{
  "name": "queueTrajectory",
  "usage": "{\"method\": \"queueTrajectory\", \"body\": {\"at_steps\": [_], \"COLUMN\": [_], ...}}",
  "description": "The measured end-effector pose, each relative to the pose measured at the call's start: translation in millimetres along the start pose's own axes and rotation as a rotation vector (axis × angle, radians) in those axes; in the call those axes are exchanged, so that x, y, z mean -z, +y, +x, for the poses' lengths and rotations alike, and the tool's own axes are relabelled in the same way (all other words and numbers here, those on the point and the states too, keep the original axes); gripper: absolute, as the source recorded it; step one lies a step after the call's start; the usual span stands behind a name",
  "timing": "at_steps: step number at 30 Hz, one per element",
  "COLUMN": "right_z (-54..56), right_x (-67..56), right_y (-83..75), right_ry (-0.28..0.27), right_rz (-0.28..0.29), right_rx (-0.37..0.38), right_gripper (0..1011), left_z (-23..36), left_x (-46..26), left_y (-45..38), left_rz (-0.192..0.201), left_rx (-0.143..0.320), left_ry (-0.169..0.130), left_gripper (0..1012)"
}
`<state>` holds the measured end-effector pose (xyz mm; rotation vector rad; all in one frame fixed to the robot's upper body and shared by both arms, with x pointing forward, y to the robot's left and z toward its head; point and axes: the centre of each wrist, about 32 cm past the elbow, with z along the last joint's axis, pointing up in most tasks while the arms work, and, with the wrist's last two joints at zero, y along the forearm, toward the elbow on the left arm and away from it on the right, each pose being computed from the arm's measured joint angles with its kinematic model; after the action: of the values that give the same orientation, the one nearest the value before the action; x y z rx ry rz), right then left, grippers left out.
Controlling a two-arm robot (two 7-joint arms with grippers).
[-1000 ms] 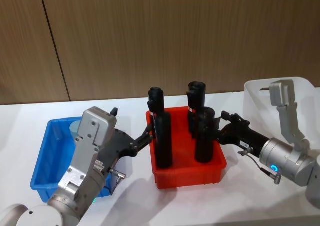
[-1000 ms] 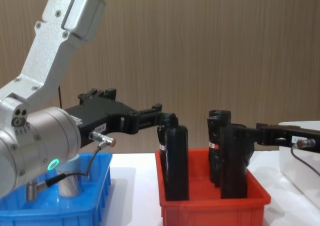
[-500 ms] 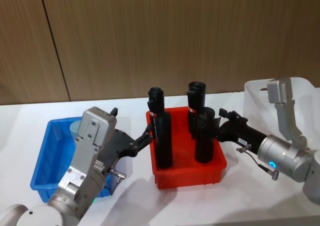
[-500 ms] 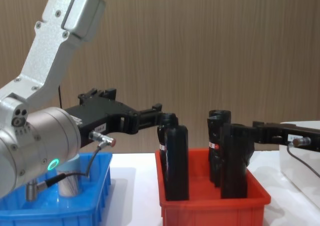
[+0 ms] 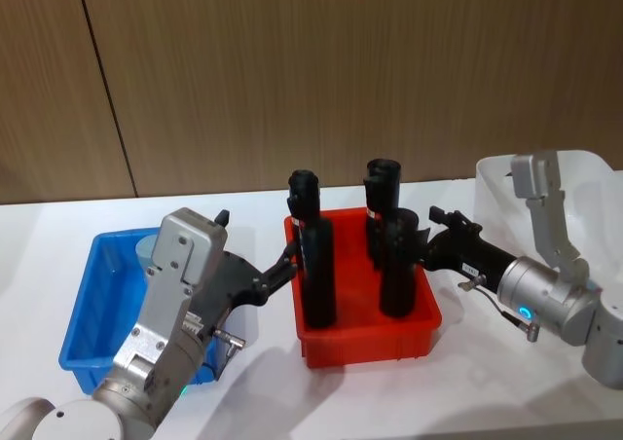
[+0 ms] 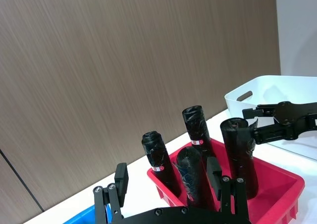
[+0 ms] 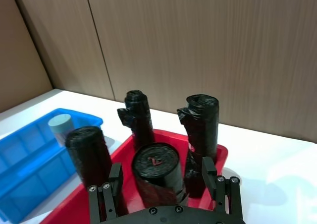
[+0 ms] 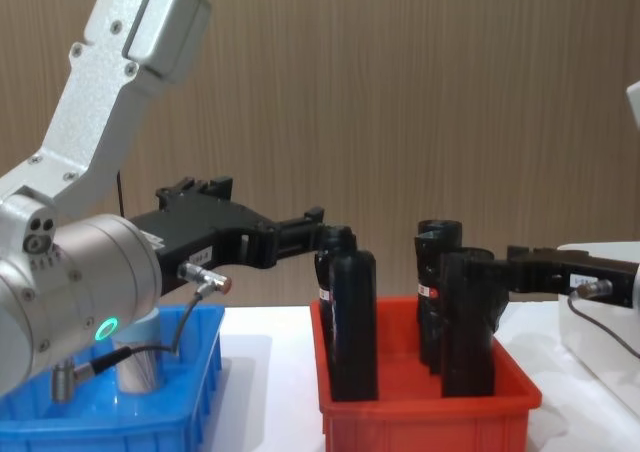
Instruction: Pick the cotton swabs from the blue box and place them into the white box.
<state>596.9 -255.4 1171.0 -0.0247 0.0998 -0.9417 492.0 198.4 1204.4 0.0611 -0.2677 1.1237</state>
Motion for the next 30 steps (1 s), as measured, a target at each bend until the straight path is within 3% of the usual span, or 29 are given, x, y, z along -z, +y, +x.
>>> {"method": "queueTrajectory", "body": {"at_steps": [15, 30], "right_z": [9.6, 7.9], "right_x": [5.3, 7.3], "right_y": [17.5, 35.3], "right_ry": [-0.041, -0.061], "right_rz": [-0.015, -0.04], "right_rx": [0.034, 0.005], "right_gripper": [1002, 1002], "left_z": [0.0, 0.0], "left_x": [0.0, 0.0], "left_y": [0.0, 0.0], "left_rz": [0.0, 0.0], "left_rx": [0.0, 0.0], "left_ry": [0.0, 0.0], "left_gripper": [1004, 1004]}}
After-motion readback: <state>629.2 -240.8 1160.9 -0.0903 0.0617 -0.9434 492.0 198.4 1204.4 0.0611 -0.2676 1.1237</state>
